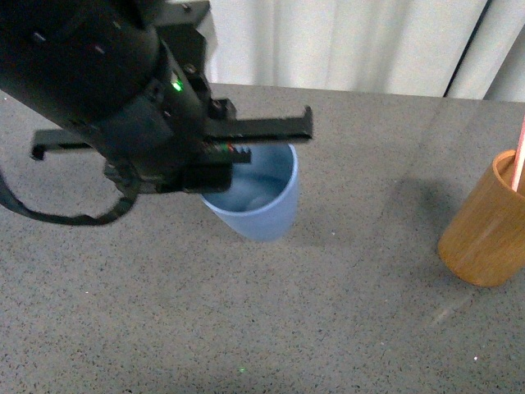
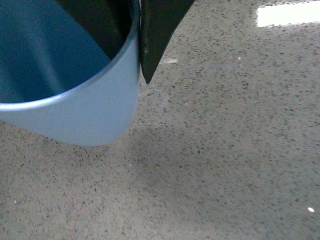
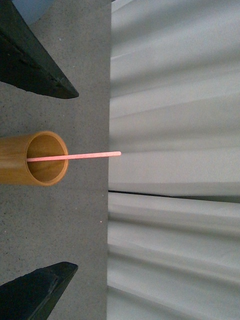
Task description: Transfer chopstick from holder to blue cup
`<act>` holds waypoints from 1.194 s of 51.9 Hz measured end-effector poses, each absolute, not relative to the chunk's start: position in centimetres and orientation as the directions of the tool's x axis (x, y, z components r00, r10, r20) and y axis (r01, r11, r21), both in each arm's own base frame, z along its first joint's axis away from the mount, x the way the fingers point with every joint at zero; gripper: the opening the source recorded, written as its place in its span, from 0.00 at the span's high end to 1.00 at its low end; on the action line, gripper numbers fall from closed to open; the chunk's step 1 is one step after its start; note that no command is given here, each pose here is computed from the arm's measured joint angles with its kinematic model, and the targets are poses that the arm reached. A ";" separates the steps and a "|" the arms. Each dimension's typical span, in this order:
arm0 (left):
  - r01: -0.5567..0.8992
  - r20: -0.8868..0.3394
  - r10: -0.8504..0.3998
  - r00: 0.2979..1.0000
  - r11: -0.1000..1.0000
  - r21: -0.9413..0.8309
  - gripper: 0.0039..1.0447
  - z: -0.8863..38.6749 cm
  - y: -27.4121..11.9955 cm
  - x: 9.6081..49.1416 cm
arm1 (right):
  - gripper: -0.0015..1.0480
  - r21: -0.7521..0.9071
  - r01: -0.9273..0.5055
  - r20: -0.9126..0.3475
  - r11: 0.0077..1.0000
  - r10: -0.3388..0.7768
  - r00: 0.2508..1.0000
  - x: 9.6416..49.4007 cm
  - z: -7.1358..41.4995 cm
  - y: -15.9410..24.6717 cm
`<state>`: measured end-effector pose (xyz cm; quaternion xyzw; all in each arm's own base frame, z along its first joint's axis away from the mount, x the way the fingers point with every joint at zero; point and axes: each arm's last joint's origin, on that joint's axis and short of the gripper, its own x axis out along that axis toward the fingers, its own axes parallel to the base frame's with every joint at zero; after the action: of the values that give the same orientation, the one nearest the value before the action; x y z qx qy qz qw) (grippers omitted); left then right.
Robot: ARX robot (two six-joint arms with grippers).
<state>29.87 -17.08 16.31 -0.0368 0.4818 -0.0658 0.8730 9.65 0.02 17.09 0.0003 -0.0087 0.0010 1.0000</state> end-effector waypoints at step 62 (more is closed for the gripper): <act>0.067 -0.830 -0.136 0.542 0.991 -0.118 0.06 15.9 -18.0 31.9 | 0.10 0.001 -0.002 0.017 1.000 0.002 1.000 9.6 17.1 0.0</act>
<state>31.89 -18.04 15.89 -0.0360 0.4753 -0.0578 0.8772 9.65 0.02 17.09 0.0003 -0.0087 0.0010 1.0000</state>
